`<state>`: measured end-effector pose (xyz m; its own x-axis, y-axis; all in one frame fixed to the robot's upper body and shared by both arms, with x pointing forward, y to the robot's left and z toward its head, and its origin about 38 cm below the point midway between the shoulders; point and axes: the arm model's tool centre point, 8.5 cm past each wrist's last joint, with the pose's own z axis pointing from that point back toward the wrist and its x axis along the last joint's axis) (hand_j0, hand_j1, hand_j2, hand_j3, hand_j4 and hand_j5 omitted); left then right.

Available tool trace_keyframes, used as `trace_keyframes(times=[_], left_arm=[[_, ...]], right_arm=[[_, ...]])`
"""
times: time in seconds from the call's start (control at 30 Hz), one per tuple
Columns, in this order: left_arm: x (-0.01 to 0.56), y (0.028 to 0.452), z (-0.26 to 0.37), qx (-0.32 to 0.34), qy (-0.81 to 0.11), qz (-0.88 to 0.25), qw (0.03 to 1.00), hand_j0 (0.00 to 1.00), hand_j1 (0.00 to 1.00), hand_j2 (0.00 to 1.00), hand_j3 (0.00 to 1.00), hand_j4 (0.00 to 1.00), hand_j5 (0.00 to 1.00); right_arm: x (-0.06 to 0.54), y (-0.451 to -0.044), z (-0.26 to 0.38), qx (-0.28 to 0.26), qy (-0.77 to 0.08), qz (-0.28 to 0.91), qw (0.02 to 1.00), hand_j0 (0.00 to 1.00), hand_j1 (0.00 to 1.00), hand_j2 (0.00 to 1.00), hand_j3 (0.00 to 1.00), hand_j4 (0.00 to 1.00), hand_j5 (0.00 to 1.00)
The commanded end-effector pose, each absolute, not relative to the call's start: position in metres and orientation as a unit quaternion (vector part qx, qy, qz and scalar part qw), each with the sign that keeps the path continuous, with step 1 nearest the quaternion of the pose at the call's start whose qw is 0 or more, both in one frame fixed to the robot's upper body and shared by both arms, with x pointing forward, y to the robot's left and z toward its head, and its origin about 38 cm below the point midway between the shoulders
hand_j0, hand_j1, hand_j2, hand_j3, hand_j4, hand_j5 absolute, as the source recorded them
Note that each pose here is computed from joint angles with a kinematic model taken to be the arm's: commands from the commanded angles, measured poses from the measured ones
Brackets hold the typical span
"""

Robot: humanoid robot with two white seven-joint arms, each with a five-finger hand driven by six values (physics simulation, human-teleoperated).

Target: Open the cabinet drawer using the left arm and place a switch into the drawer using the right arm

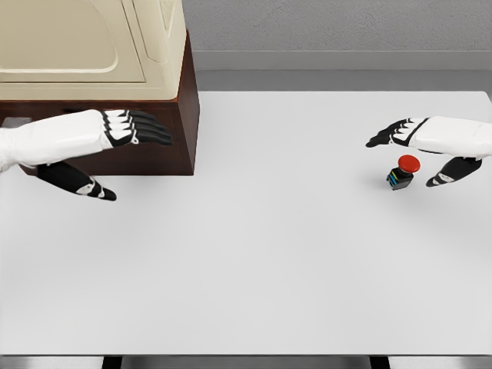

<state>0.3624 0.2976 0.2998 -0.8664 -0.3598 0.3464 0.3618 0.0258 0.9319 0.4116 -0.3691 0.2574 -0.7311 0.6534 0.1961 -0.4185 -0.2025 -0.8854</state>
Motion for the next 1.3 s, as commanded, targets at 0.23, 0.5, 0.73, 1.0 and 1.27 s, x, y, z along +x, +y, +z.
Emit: trace_keyframes(times=[0.23, 0.5, 0.73, 1.0, 1.27], left_arm=[[0.358, 0.253, 0.26, -0.093, -0.542, -0.8, 0.241, 1.0, 1.0, 1.0, 1.0, 1.0, 1.0], [0.362, 0.266, 0.295, -0.107, -0.569, -0.77, 0.267, 1.0, 1.0, 1.0, 1.0, 1.0, 1.0], [0.362, 0.269, 0.299, -0.105, -0.572, -0.767, 0.271, 1.0, 1.0, 1.0, 1.0, 1.0, 1.0], [0.385, 0.3, 0.344, -0.022, -0.585, -0.714, 0.383, 1.0, 1.0, 1.0, 1.0, 1.0, 1.0], [0.391, 0.326, 0.344, 0.015, -0.557, -0.687, 0.467, 1.0, 1.0, 1.0, 1.0, 1.0, 1.0]], right_arm=[[0.414, -0.384, 0.247, -0.112, -0.52, 0.757, 0.378, 1.0, 1.0, 1.0, 1.0, 1.0, 1.0], [0.427, -0.387, 0.221, -0.1, -0.522, 0.74, 0.411, 1.0, 1.0, 1.0, 1.0, 1.0, 1.0], [0.437, -0.383, 0.199, -0.108, -0.502, 0.75, 0.417, 0.98, 0.98, 0.98, 0.98, 0.98, 0.98], [0.451, -0.392, 0.175, -0.116, -0.483, 0.741, 0.451, 0.97, 0.97, 0.97, 0.97, 0.97, 0.97], [0.46, -0.394, 0.173, -0.124, -0.478, 0.738, 0.461, 0.91, 0.91, 0.91, 0.91, 0.91, 0.91]])
